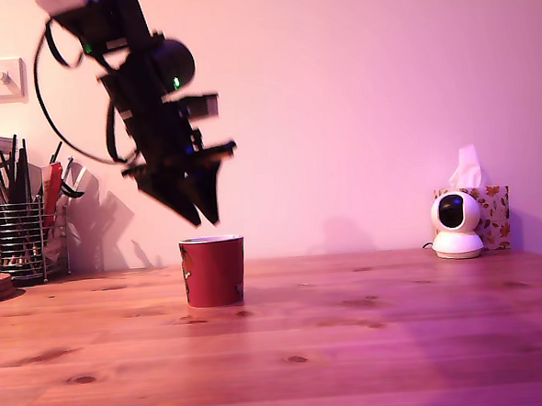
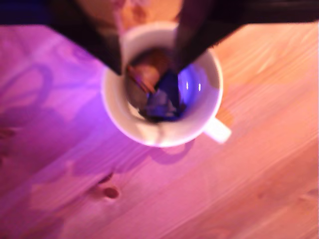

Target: Pick up the coffee capsules on the table and drop them inside the coffee cup

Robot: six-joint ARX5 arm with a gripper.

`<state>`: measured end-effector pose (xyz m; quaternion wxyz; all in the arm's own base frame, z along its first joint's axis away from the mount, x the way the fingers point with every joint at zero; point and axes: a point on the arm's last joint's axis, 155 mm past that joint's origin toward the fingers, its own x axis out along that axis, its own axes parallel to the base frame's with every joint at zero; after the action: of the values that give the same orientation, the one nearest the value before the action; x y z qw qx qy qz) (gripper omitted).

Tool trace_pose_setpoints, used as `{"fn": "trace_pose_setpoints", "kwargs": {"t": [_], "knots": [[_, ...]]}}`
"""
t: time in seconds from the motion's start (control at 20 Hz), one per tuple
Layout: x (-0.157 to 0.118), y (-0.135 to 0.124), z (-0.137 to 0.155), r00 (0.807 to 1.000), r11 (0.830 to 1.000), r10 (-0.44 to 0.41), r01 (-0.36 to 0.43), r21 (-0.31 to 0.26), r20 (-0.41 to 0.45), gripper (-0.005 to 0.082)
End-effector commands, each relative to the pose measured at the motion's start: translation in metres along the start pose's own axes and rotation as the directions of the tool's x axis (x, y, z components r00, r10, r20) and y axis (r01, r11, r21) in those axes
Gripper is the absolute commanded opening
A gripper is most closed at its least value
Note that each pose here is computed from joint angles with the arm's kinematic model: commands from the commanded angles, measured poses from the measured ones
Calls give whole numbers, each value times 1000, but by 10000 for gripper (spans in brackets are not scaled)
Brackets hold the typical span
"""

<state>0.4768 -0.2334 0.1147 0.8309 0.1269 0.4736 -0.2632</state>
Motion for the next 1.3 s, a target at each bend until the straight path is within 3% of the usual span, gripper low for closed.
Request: {"fn": "trace_pose_setpoints", "kwargs": {"t": [0.0,0.4,0.65,1.0,1.25], "knots": [[-23,-2,15,999,1000,0,0,11,53,-19],[-44,-21,19,989,995,-100,98,23,108,-19],[-61,-27,11,973,995,-99,93,39,206,-19],[-106,-34,1,921,997,-82,70,44,380,-19],[-129,-34,-12,888,998,-66,56,34,454,-19]]}}
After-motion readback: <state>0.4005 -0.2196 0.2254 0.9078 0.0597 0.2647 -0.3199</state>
